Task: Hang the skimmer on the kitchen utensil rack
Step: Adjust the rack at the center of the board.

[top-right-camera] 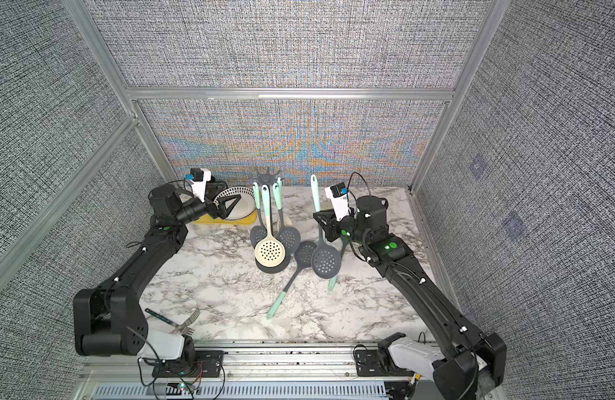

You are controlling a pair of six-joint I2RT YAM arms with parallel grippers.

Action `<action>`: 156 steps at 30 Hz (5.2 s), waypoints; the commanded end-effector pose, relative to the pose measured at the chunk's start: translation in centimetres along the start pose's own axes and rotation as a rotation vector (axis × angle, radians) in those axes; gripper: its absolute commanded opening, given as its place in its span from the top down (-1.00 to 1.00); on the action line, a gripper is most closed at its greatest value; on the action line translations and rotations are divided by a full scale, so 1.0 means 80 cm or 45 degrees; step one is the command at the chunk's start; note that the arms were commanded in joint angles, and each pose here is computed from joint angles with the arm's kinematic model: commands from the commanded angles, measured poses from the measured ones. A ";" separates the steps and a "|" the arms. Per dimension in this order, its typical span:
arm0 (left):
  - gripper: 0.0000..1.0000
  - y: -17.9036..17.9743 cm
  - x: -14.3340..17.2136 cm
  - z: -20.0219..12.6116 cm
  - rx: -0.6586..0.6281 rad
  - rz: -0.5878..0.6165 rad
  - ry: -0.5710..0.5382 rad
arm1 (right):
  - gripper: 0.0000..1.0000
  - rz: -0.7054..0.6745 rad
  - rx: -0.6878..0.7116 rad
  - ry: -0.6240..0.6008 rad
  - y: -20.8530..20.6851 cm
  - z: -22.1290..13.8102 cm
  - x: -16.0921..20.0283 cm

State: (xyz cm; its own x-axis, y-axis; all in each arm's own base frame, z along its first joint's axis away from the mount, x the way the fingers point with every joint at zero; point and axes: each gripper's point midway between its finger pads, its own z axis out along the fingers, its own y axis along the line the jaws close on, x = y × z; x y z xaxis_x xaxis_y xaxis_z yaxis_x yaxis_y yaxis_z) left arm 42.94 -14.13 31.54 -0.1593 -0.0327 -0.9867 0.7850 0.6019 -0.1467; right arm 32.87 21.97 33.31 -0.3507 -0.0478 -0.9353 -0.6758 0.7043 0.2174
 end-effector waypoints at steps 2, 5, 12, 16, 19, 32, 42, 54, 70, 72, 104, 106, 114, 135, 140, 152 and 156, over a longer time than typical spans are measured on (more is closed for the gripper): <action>-0.98 -0.032 0.004 0.010 0.421 0.084 0.036 | 1.00 -0.046 -0.029 -0.040 0.003 0.000 -0.016; -0.98 -0.043 0.006 0.024 0.619 0.035 0.067 | 1.00 -0.044 -0.028 -0.037 0.003 0.001 -0.017; -0.98 -0.067 0.027 0.067 0.762 0.048 0.102 | 1.00 -0.031 -0.032 -0.039 0.004 -0.003 -0.021; -0.94 -0.069 0.030 0.081 0.794 0.043 0.107 | 1.00 -0.037 -0.031 -0.041 0.007 -0.009 -0.024; -0.89 -0.082 0.030 0.083 0.864 0.039 0.100 | 1.00 -0.039 -0.029 -0.045 0.007 -0.011 -0.026; -0.89 -0.111 0.040 0.063 1.059 -0.006 0.074 | 1.00 -0.035 -0.031 -0.024 0.005 -0.006 -0.021; -0.82 -0.131 0.048 0.075 1.123 -0.016 0.086 | 1.00 -0.031 -0.047 -0.020 0.006 -0.001 -0.019; -0.44 -0.142 0.054 0.090 1.167 -0.037 0.104 | 1.00 -0.035 -0.060 -0.022 0.009 -0.002 -0.020; 0.83 -0.146 0.058 0.088 1.018 0.023 0.129 | 1.00 -0.038 -0.055 -0.030 0.009 -0.006 -0.020; 0.96 -0.144 0.059 0.089 0.917 0.054 0.149 | 1.00 -0.037 -0.053 -0.028 0.010 -0.008 -0.019; 0.95 -0.142 0.035 0.021 -1.030 0.246 -0.131 | 1.00 0.087 0.420 -0.234 -0.013 -0.023 -0.017; 0.94 -0.154 0.034 0.024 -1.103 0.266 -0.148 | 1.00 0.084 0.419 -0.238 -0.008 -0.022 -0.015; 0.46 -0.165 0.054 0.036 -1.076 0.148 -0.178 | 1.00 0.082 0.384 -0.211 -0.002 -0.020 -0.008; -0.89 -0.186 0.094 -0.027 -0.533 0.094 0.055 | 1.00 -0.296 -0.032 -0.116 0.045 -0.027 -0.024; -0.79 -0.179 0.090 -0.055 -0.317 0.027 0.069 | 1.00 -0.302 -0.127 -0.109 0.059 -0.028 -0.021; -0.51 -0.175 0.019 -0.040 0.217 0.052 -0.050 | 1.00 -0.308 -0.382 0.022 0.085 -0.007 0.008; -0.41 -0.181 0.004 -0.045 0.225 0.139 -0.058 | 1.00 -0.302 -0.387 0.030 0.085 -0.006 0.013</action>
State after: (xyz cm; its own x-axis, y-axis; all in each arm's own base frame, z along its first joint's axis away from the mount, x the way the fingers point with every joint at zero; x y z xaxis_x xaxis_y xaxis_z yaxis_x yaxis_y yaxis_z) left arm 30.94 -19.13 32.67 -0.1053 -0.0500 -0.9932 0.8307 0.5446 -0.1155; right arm 28.08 26.13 33.84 -0.1856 -0.2024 -0.9616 -0.8857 0.4583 0.0745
